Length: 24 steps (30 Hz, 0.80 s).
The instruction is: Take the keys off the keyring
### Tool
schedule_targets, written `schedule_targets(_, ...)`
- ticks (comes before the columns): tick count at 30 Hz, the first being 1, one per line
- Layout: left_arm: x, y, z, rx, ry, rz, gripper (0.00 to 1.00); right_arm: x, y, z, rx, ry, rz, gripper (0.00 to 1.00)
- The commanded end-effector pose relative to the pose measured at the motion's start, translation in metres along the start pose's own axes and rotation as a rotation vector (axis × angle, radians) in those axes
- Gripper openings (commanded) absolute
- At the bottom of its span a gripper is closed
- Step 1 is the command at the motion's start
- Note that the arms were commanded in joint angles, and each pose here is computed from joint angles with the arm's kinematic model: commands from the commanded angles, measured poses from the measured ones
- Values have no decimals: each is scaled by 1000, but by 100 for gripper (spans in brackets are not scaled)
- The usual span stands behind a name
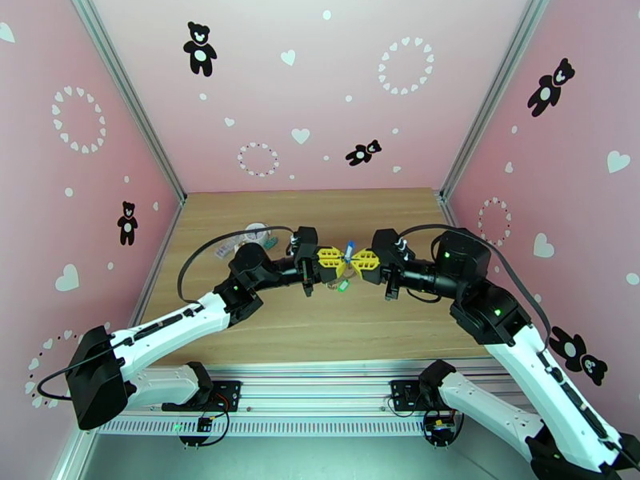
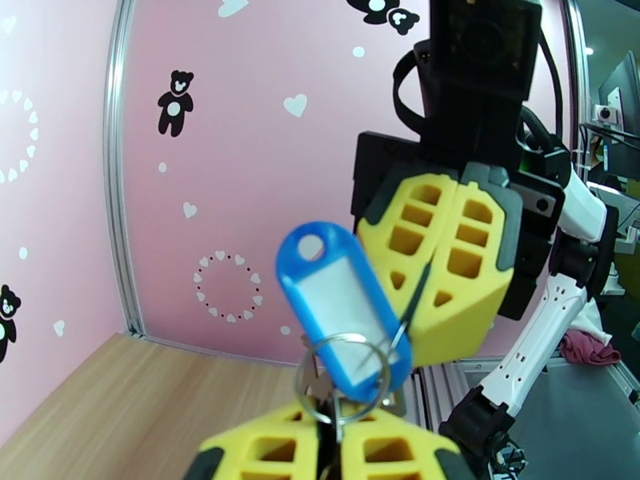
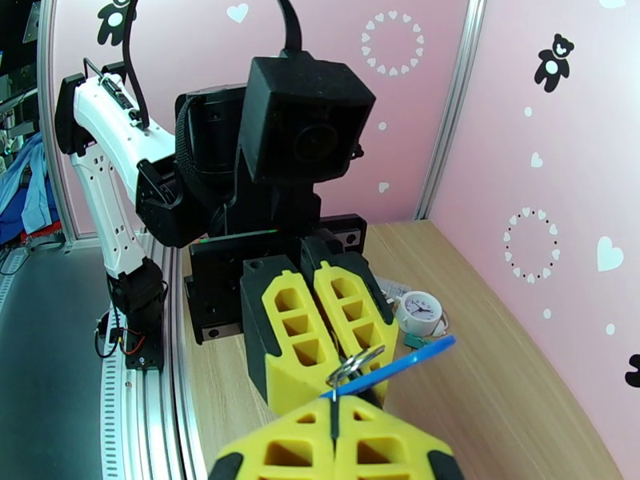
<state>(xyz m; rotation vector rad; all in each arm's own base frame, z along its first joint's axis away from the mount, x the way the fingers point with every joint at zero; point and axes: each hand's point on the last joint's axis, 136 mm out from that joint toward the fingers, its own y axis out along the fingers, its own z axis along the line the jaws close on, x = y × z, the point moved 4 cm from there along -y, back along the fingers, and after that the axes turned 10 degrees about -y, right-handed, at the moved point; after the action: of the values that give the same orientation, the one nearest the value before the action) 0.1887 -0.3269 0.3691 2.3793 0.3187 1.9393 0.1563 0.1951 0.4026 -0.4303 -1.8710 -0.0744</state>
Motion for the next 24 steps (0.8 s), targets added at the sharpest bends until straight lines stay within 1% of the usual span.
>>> schedule_targets(1, 18, 5, -7, -33, -7, -29, 1, -6, 5, 0, 4, -9, 11, 0)
schedule_targets(2, 15, 6, -5, -27, -8, -17, 2, -5, 4, -1, -8, -16, 12, 0)
schedule_targets(3, 13, 6, -4, -21, -10, -11, 6, -3, 3, -3, -18, -26, 9, 0)
schedule_targets(4, 12, 6, -3, -16, -9, -3, 12, -1, 2, -4, -31, -34, 8, 0)
schedule_targets(7, 4, 6, 0, -1, 9, 33, 25, 2, -1, -12, -92, -35, 21, 0)
schedule_targets(10, -1, 3, 1, 17, 48, 52, 34, 5, -1, -15, -101, -27, 25, 0)
schedule_targets(12, -5, 1, 3, 37, 76, 68, 38, 4, 0, -16, -95, -14, 34, 0)
schedule_targets(17, -12, -3, 1, 41, 186, 117, 45, 1, 4, -18, -84, 19, 48, 0)
schedule_targets(20, -11, -3, 1, 52, 234, 123, 45, -3, 8, -16, -50, 39, 59, 0)
schedule_targets(24, -11, -1, 4, 67, 272, 122, 44, -3, 8, -16, -46, 57, 52, 0)
